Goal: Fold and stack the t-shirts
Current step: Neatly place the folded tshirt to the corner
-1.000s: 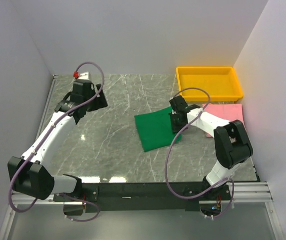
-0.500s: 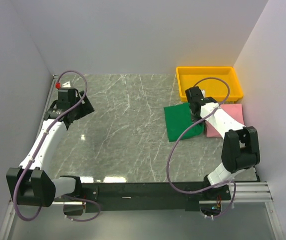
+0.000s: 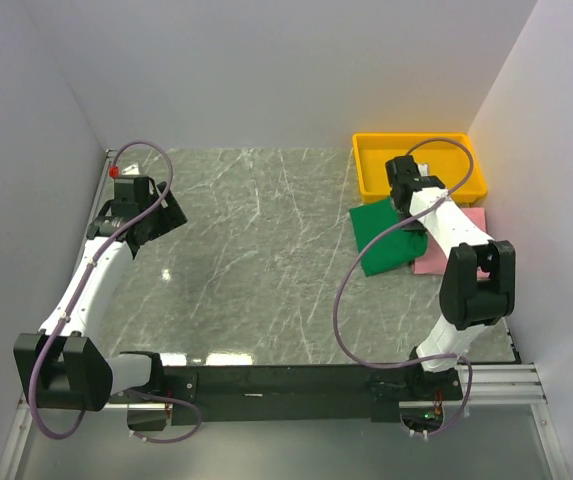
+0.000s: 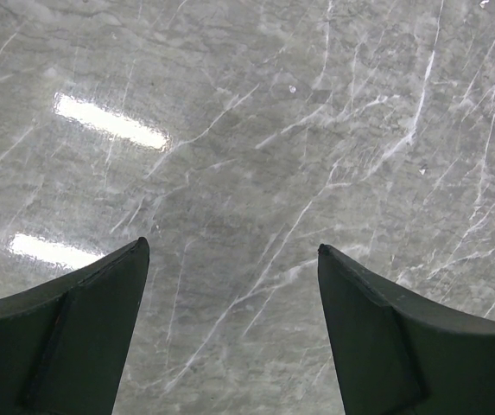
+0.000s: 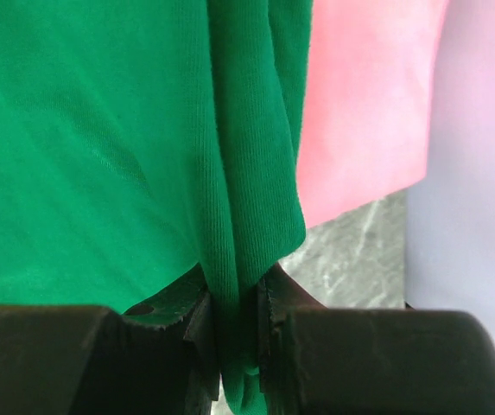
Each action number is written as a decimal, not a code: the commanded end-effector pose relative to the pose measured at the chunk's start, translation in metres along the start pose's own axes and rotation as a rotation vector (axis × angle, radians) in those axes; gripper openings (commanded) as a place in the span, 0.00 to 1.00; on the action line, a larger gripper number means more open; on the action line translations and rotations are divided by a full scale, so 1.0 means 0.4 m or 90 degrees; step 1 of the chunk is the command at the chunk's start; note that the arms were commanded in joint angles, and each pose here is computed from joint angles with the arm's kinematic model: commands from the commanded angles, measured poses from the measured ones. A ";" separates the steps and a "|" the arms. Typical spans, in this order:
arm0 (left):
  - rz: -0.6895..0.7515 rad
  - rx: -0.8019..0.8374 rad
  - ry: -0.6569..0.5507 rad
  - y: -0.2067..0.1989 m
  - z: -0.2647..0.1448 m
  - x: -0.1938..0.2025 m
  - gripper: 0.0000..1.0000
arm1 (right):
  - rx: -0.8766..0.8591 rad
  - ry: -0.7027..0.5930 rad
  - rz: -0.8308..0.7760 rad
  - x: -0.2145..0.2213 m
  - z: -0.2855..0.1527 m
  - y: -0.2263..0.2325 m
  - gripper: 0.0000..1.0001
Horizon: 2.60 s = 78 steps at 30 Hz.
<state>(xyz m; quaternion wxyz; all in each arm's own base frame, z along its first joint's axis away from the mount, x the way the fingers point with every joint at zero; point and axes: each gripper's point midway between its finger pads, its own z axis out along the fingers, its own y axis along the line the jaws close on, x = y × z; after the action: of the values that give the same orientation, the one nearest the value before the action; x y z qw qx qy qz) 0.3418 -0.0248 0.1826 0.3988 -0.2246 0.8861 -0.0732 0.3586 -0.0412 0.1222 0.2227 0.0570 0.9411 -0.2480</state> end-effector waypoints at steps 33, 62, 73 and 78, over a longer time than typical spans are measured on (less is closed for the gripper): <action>0.003 0.014 0.007 -0.010 0.011 -0.003 0.83 | 0.183 -0.019 0.171 -0.063 0.038 -0.342 0.00; 0.008 0.012 0.028 -0.007 0.032 0.015 0.81 | 0.255 0.084 0.184 0.063 0.264 -0.412 0.15; 0.008 0.025 0.029 -0.017 0.027 0.015 0.81 | 0.352 0.075 0.216 0.059 0.216 -0.482 0.55; 0.009 0.025 0.026 -0.017 0.025 0.012 0.81 | 0.341 0.052 0.270 0.048 0.176 -0.488 0.68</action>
<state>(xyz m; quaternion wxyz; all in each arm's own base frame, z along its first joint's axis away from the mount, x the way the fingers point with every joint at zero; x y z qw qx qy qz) 0.3441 -0.0322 0.1662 0.3708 -0.2165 0.8991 -0.0852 0.3259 -0.2397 0.1059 0.1598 0.2682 0.8509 -0.4225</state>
